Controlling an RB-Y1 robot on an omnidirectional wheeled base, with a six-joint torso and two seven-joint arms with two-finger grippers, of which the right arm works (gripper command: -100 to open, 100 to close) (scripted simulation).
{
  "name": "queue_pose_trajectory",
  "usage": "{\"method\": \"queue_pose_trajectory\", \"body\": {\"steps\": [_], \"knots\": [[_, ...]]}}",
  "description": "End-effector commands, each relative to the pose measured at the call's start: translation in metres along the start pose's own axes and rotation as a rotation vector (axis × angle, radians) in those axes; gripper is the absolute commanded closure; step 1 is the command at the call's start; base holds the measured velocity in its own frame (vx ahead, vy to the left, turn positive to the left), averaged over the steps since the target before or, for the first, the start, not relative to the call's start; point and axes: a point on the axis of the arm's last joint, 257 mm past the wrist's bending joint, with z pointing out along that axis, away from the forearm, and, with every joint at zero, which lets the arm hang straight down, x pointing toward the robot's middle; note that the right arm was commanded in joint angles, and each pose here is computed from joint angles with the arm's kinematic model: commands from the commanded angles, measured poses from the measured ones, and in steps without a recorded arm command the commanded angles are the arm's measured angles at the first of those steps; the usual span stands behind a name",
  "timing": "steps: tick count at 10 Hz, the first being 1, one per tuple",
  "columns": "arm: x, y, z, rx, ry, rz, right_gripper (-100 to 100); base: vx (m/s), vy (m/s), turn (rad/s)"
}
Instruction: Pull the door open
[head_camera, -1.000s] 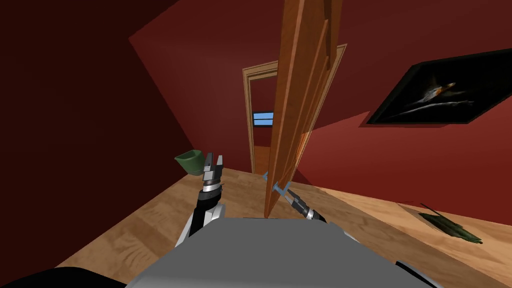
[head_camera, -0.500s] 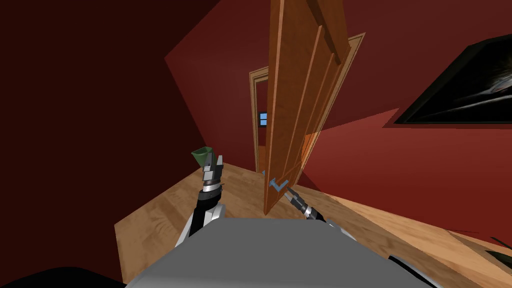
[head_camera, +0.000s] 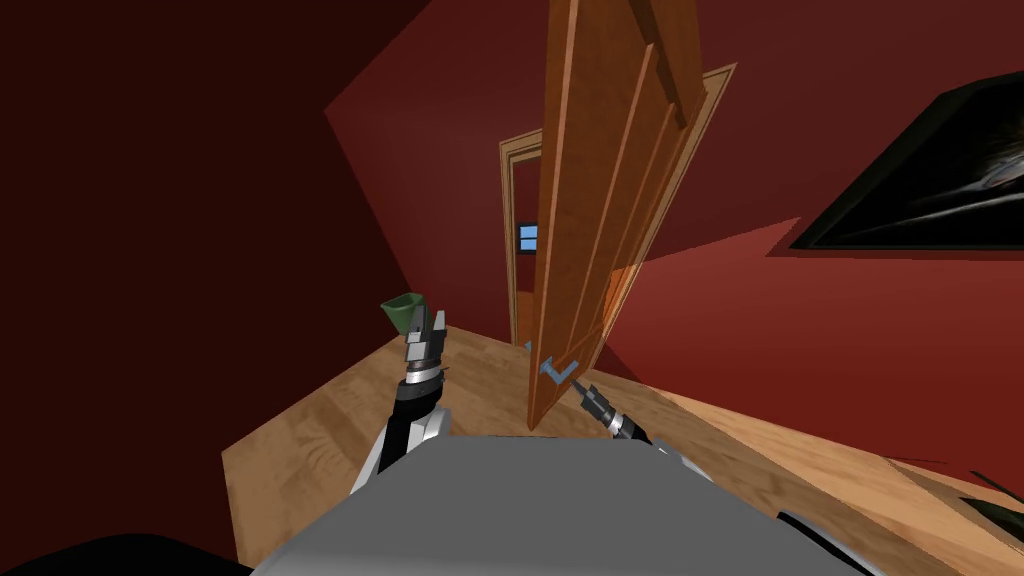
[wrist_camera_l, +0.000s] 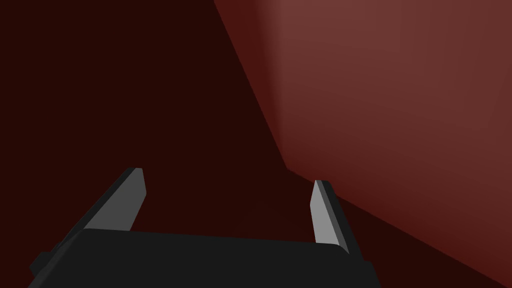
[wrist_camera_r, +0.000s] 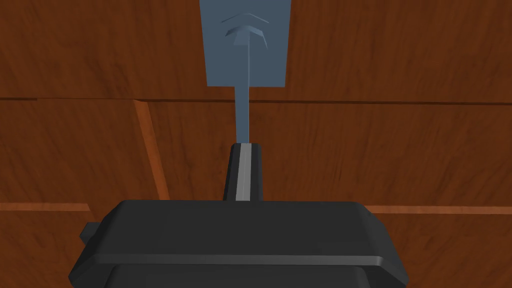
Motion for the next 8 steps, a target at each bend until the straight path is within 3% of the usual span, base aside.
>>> {"method": "queue_pose_trajectory", "body": {"steps": [1,2,4,5,6,7,8], "knots": [[0.0,0.0,-0.0001,0.0,0.0,0.0,100,0.0,0.0,0.0],[-0.014,-0.017,-0.0175,0.048,-0.075,0.005,-100,0.035,0.028,-0.259],[-0.022,-0.027,-0.0336,0.079,-0.126,0.01,-100,0.042,0.054,-0.188],[-0.028,-0.034,-0.05,0.103,-0.164,0.014,-100,0.02,0.052,-0.184],[-0.03,-0.036,-0.0566,0.11,-0.174,0.014,-100,0.016,0.04,-0.169],[-0.03,-0.036,-0.0566,0.11,-0.174,0.014,-100,0.007,0.02,-0.043],[-0.026,-0.034,-0.0631,0.107,-0.158,0.01,-100,0.009,0.015,-0.182]]}}
